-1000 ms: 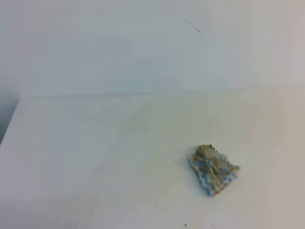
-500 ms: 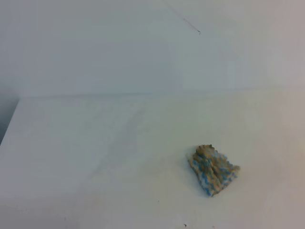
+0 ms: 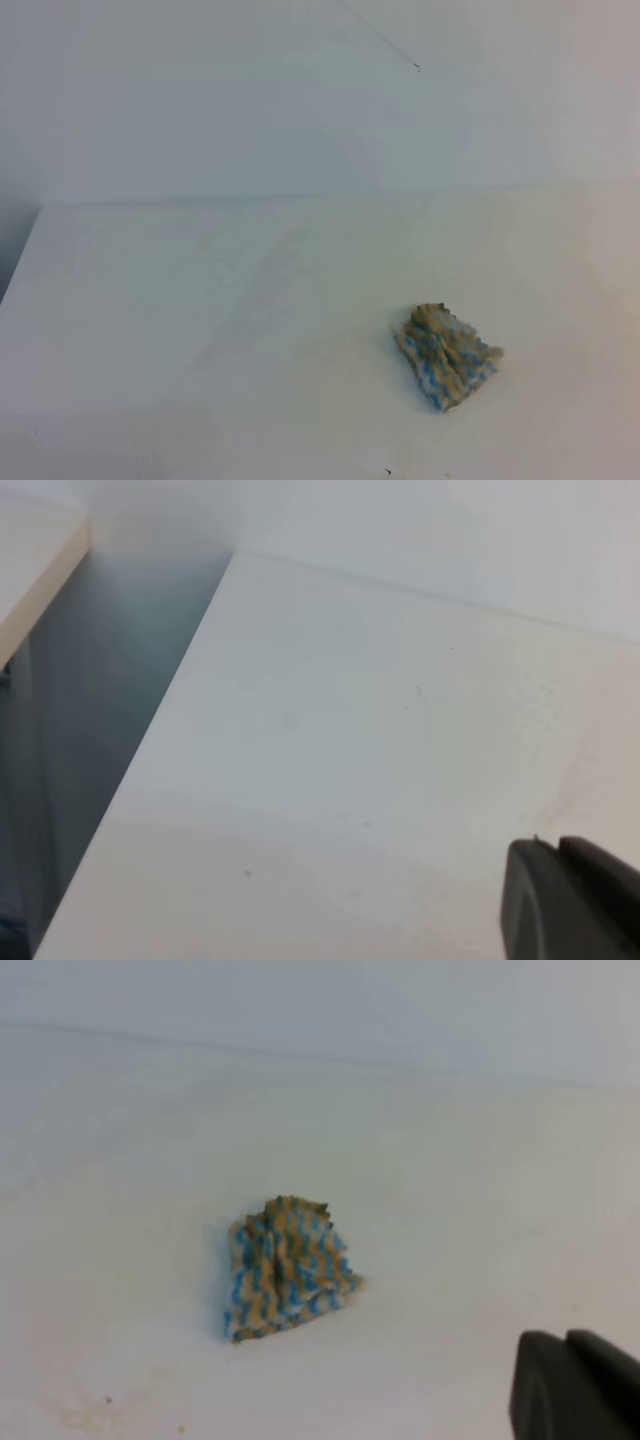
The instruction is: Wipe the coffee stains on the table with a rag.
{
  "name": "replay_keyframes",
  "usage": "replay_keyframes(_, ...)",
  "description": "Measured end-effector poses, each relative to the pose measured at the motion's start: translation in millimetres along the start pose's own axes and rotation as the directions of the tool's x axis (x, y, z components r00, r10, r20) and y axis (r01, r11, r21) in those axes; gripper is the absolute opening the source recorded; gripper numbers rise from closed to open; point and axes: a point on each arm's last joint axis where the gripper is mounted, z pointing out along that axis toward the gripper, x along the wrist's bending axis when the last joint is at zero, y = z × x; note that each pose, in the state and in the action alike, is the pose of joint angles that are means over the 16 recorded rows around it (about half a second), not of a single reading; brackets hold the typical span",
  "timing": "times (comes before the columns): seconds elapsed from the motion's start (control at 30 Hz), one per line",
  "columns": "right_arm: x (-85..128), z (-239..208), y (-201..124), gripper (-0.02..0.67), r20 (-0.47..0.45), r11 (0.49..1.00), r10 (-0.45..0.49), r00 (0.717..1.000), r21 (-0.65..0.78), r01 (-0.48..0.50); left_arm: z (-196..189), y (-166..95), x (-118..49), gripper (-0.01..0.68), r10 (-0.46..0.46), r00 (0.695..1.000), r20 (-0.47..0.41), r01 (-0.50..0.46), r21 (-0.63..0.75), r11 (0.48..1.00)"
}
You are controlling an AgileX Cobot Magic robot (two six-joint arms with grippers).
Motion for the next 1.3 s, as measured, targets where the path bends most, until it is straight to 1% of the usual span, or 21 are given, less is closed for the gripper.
replay_keyframes(0.17, -7, -8, -11, 0.000, 0.078, 0.992, -0.023, 0.997, -0.120, 0.033, 0, 0, 0.0, 0.001, 0.000, 1.000, 0.000, 0.000, 0.000, 1.000)
replay_keyframes(0.33, -12, -15, -34, 0.000, 0.183, 0.973, -0.029, 0.983, -0.220, 0.070, 0, 0, 0.0, 0.001, 0.000, 1.000, 0.000, 0.000, 0.000, 1.000)
replay_keyframes(0.43, -14, -15, -51, 0.000, 0.241, 0.967, -0.022, 0.970, -0.242, 0.082, 0, 0, 0.0, 0.001, 0.000, 1.000, 0.000, 0.000, 0.000, 1.000)
replay_keyframes(0.53, -16, -10, -71, 0.000, 0.279, 0.972, -0.019, 0.960, -0.221, 0.083, 0, 0, 0.0, 0.001, 0.000, 1.000, 0.000, 0.000, 0.000, 1.000)
replay_keyframes(0.7, -18, 0, -100, 0.000, 0.303, 0.985, -0.015, 0.953, -0.159, 0.066, 0, 0, 0.0, 0.001, 0.000, 1.000, 0.000, 0.000, 0.000, 1.000)
replay_keyframes(0.87, -19, 8, -117, 0.000, 0.304, 0.993, 0.000, 0.953, -0.109, 0.035, 0, 0, 0.0, 0.001, 0.000, 1.000, 0.000, 0.000, 0.000, 1.000)
replay_keyframes(1.07, -19, 10, -123, 0.000, 0.297, 0.996, 0.021, 0.955, -0.090, 0.006, 0, 0, 0.0, 0.001, 0.000, 1.000, 0.000, 0.000, 0.000, 1.000)
replay_keyframes(1.3, -19, 10, -123, 0.000, 0.297, 0.997, 0.024, 0.954, -0.083, 0.001, 0, 0, 0.0, 0.000, 0.000, 1.000, 0.000, 0.000, 0.000, 1.000)
